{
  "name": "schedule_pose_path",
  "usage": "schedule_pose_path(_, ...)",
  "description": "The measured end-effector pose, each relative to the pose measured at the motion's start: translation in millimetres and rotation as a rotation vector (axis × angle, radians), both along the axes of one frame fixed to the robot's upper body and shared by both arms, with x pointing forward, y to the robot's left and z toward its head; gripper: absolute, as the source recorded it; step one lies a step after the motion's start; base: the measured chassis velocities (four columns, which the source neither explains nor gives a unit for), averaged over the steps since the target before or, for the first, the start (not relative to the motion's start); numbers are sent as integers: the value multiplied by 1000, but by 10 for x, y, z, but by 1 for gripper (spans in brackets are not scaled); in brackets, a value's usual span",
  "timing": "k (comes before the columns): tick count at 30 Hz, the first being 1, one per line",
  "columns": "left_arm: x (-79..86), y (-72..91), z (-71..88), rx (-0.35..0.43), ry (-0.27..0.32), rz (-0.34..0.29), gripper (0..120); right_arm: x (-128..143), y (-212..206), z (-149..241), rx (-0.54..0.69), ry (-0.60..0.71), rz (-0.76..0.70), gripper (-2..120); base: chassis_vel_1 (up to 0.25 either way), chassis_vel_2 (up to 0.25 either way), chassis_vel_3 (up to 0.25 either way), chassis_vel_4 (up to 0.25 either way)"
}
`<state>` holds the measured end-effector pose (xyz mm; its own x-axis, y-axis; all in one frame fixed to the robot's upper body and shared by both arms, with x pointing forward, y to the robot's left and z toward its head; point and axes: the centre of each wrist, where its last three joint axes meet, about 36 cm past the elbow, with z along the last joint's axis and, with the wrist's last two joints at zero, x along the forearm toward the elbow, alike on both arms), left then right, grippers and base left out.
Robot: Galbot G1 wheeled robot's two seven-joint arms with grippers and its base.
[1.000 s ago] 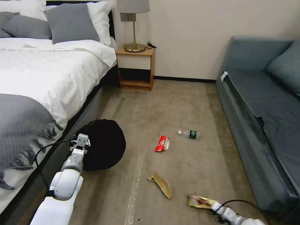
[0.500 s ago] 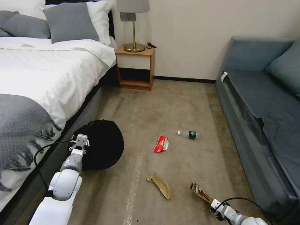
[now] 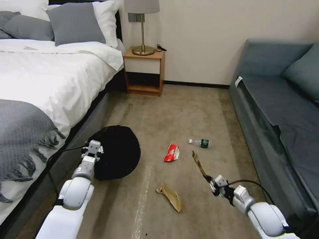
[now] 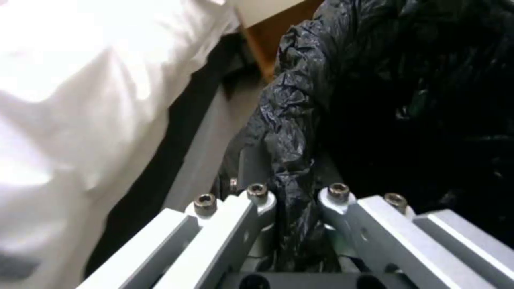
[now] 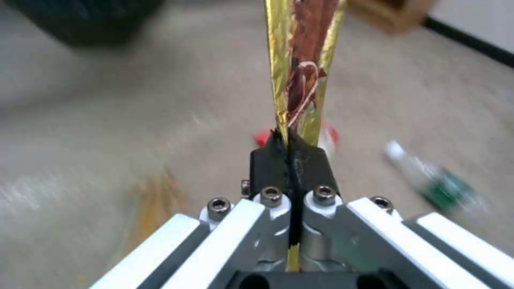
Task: Pick up the trash bin, then pick up the garbage on the floor and place it into the trash bin.
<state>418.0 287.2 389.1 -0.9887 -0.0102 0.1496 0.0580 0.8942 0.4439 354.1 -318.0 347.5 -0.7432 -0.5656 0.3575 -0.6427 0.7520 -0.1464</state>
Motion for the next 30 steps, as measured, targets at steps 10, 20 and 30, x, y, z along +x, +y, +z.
schedule_pose_path(10, 0, -81, -63, -3, 0, -46, 3, 370, 316, 188, 189, -4, 181, 0, 0, 0, 0, 0)
schedule_pose_path(20, 49, -128, -28, -15, -12, -72, 3, 888, 1181, 391, 519, 78, 406, 0, 0, 0, 0, 0)
schedule_pose_path(30, 65, -208, -48, -56, -10, -90, 3, 1267, 1711, 149, 533, 151, 465, 0, 0, 0, 0, 0)
